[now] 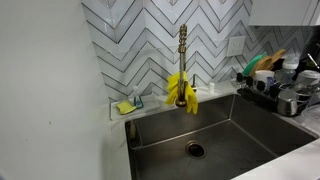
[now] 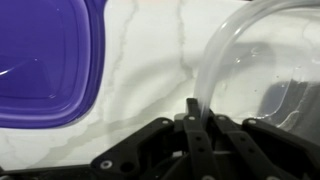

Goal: Remove the lid from the container then pour out the contents in the container into sink

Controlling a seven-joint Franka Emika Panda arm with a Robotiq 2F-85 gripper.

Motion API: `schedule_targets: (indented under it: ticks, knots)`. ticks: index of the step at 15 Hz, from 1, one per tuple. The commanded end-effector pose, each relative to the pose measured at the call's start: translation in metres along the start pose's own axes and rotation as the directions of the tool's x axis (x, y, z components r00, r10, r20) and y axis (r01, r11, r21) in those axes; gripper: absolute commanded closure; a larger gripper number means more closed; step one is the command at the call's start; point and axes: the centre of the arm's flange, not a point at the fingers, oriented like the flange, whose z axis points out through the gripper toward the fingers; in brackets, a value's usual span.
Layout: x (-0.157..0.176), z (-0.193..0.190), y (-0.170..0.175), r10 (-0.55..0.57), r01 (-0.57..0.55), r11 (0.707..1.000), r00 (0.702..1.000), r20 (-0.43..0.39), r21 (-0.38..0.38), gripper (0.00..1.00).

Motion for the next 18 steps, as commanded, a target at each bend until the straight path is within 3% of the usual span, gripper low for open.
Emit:
schedule_targets:
  ticks: [1,6,10,15,18]
  knots:
    - [-0.001,-0.032,-0.033,-0.064,0.065,0.997,0.997,0.041,-0.031,0.99]
    - [0.017,-0.071,-0.079,-0.178,0.186,0.978,0.98,0.089,-0.093,0.99]
    - [0.046,-0.095,-0.126,-0.302,0.304,0.94,0.953,0.039,-0.153,0.99]
    - [0.084,-0.1,-0.186,-0.414,0.408,0.9,0.91,-0.005,-0.151,0.99]
    - [0.102,-0.095,-0.206,-0.441,0.433,0.891,0.897,-0.036,-0.137,0.99]
